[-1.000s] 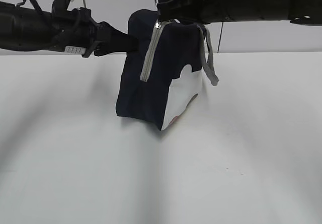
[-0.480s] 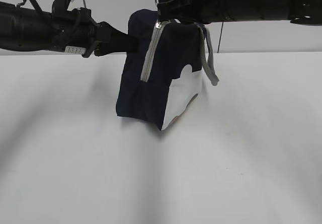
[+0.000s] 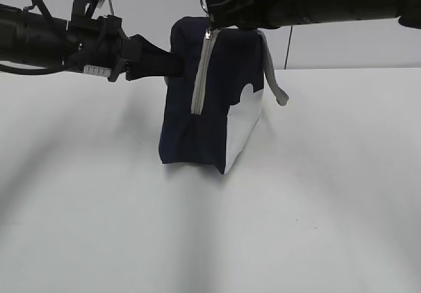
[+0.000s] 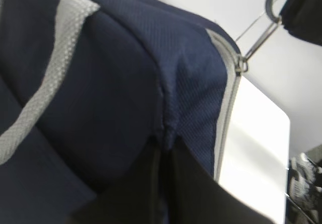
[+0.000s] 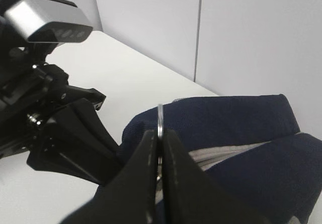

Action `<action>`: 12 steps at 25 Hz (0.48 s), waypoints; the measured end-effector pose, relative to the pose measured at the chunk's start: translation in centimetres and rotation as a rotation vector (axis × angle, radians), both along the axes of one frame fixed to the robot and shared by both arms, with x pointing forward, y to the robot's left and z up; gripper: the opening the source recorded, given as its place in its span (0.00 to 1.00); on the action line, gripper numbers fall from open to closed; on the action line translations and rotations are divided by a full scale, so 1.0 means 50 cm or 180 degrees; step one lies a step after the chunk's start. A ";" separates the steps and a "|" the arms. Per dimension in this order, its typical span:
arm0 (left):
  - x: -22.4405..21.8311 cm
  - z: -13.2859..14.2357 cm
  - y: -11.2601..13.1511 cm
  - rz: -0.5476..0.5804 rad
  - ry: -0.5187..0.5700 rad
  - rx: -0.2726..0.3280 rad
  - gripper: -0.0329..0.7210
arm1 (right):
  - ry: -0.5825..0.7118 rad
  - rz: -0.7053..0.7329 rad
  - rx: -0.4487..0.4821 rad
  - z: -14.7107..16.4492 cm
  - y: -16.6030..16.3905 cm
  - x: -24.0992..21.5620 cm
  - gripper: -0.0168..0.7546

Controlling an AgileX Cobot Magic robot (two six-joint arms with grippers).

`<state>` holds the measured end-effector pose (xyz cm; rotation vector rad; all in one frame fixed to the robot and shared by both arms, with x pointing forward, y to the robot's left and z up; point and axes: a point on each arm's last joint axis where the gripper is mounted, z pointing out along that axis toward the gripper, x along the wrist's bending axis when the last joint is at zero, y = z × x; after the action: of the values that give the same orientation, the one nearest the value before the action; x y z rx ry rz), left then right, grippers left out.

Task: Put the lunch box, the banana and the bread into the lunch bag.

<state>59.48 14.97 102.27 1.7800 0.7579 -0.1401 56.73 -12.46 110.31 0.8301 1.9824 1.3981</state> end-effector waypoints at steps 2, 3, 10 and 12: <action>-0.007 0.000 -0.001 -0.0084 0.0081 0.0010 0.05 | 0.0039 0.0080 -0.0022 0.007 0.000 -0.010 0.00; -0.011 0.001 -0.001 -0.0128 0.0107 0.0036 0.05 | 0.0088 0.0101 0.0013 0.010 -0.001 -0.015 0.00; -0.040 0.018 0.004 -0.0334 0.0322 0.0194 0.05 | 0.0237 0.0300 0.0087 0.015 0.005 -0.032 0.00; -0.044 0.019 0.005 -0.0349 0.0409 0.0209 0.05 | 0.0252 0.0317 0.0096 0.015 0.006 -0.033 0.00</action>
<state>57.29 15.20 103.24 1.8894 0.7637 -0.3084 55.09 -12.16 111.05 0.8217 2.0929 1.4754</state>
